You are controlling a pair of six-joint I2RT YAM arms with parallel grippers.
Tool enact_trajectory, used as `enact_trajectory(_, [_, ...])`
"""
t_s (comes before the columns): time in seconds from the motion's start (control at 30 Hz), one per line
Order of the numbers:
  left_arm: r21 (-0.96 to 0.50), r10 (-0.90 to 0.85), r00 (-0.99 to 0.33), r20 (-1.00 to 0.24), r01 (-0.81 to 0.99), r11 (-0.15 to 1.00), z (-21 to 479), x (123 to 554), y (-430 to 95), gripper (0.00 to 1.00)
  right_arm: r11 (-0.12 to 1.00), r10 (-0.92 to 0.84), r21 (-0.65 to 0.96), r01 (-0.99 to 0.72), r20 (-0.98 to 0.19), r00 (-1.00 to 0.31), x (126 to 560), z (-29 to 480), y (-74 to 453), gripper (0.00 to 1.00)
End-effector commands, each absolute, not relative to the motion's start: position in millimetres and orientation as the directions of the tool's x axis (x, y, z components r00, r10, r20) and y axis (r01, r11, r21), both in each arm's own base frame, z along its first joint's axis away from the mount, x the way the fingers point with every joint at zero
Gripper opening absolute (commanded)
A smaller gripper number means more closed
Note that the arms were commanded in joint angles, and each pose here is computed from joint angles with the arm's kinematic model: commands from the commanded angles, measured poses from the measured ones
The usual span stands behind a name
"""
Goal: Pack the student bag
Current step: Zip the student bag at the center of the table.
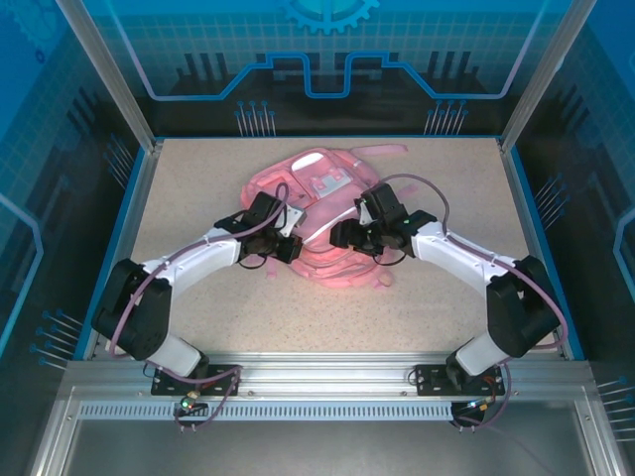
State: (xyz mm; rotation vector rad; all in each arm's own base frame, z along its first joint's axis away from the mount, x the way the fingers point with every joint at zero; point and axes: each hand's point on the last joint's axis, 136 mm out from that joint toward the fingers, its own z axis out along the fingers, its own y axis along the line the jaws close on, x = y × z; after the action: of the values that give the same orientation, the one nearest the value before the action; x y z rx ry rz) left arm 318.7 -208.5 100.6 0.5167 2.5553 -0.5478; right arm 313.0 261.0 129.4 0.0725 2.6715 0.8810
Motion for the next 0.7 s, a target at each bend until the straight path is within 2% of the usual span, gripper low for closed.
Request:
enact_trajectory(0.0, [-0.342, 0.215, -0.816, -0.537, 0.444, 0.828, 114, 307, -214, 0.0, 0.779, 0.143, 0.622, -0.077, -0.296, -0.944, 322, 135, 283, 0.46])
enact_trajectory(0.1, [-0.397, 0.176, -0.821, -0.544, 0.436, 0.807, 119, 296, -223, 0.0, 0.783, 0.144, 0.618, -0.065, -0.283, -0.948, 324, 129, 291, 0.38])
enact_trajectory(0.27, [-0.452, 0.133, -0.814, -0.565, 0.441, 0.776, 130, 281, -236, 0.0, 0.766, 0.146, 0.64, -0.064, -0.27, -0.952, 327, 123, 305, 0.34])
enact_trajectory(0.47, [-0.559, 0.077, -0.798, -0.598, 0.485, 0.673, 149, 272, -276, 0.0, 0.729, 0.137, 0.68, -0.073, -0.249, -0.959, 330, 123, 324, 0.31])
enact_trajectory(0.57, [-0.597, 0.032, -0.807, -0.59, 0.462, 0.655, 154, 280, -290, 0.0, 0.748, 0.154, 0.66, -0.068, -0.272, -0.95, 331, 127, 313, 0.31])
enact_trajectory(0.67, [-0.63, -0.025, -0.81, -0.586, 0.436, 0.643, 160, 290, -297, 0.05, 0.793, 0.181, 0.607, -0.057, -0.323, -0.929, 331, 133, 287, 0.34])
